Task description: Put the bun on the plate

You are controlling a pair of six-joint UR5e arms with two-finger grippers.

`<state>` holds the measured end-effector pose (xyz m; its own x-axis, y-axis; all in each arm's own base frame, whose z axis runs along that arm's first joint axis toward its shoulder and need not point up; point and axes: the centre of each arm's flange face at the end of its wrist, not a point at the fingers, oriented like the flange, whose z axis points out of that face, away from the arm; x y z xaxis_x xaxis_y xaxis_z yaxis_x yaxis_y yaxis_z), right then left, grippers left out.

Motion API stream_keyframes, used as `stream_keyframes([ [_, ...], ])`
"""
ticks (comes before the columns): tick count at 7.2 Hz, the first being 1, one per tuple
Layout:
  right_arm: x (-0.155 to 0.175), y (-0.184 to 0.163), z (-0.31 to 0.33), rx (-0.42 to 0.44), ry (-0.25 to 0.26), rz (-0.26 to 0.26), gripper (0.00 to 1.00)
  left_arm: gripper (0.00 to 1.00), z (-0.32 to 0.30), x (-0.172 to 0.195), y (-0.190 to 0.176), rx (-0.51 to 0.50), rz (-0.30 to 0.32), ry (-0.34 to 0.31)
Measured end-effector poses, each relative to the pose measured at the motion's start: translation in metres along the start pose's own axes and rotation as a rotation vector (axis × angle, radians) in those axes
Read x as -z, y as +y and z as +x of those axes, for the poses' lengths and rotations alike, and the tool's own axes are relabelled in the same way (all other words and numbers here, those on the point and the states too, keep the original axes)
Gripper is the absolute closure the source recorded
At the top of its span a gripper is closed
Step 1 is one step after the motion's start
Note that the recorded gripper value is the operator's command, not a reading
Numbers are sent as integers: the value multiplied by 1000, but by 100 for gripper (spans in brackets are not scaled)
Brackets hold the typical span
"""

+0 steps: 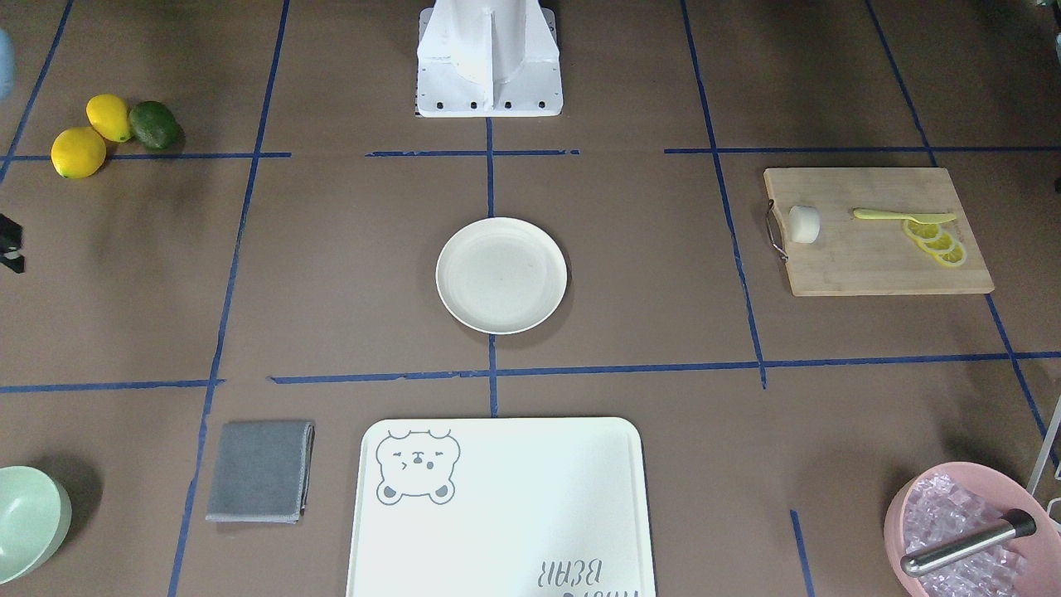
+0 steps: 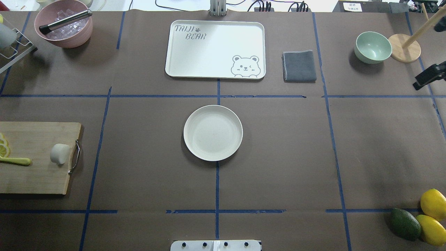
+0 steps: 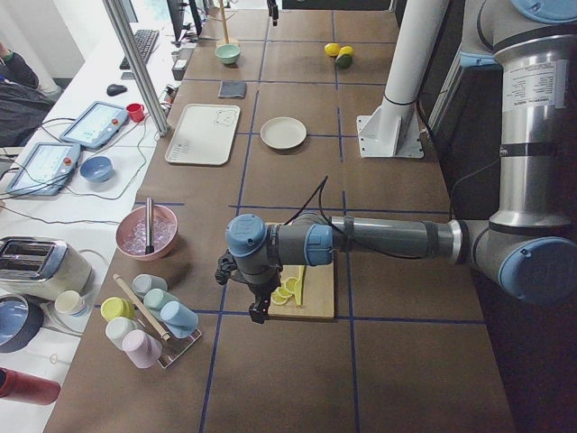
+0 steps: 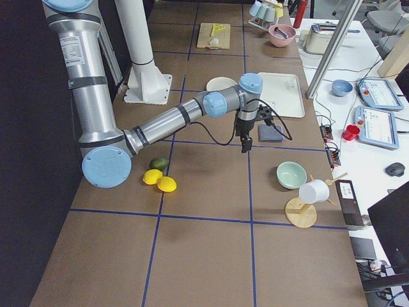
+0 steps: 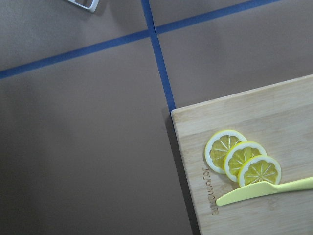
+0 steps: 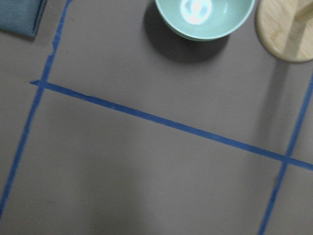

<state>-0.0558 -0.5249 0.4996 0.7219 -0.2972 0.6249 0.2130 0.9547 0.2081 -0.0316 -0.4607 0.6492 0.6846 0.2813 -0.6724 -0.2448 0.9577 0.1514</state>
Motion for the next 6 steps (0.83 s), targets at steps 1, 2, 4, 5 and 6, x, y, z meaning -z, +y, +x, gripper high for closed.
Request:
stream_keyframes([
  [1, -1, 25, 45, 1, 3, -9, 0, 0, 2, 5, -5, -31, 37, -9],
  [2, -8, 58, 83, -33, 11, -28, 0, 0, 7, 12, -15, -61, 71, -16],
  [4, -14, 115, 128, -133, 10, -45, 0, 0, 16, 26, -37, -92, 109, -2],
  [5, -13, 126, 133, -156, 9, -44, 0, 0, 23, 30, -41, -103, 128, 36],
  [6, -12, 131, 134, -166, 8, -43, 0, 0, 37, 36, -46, -105, 148, 67],
])
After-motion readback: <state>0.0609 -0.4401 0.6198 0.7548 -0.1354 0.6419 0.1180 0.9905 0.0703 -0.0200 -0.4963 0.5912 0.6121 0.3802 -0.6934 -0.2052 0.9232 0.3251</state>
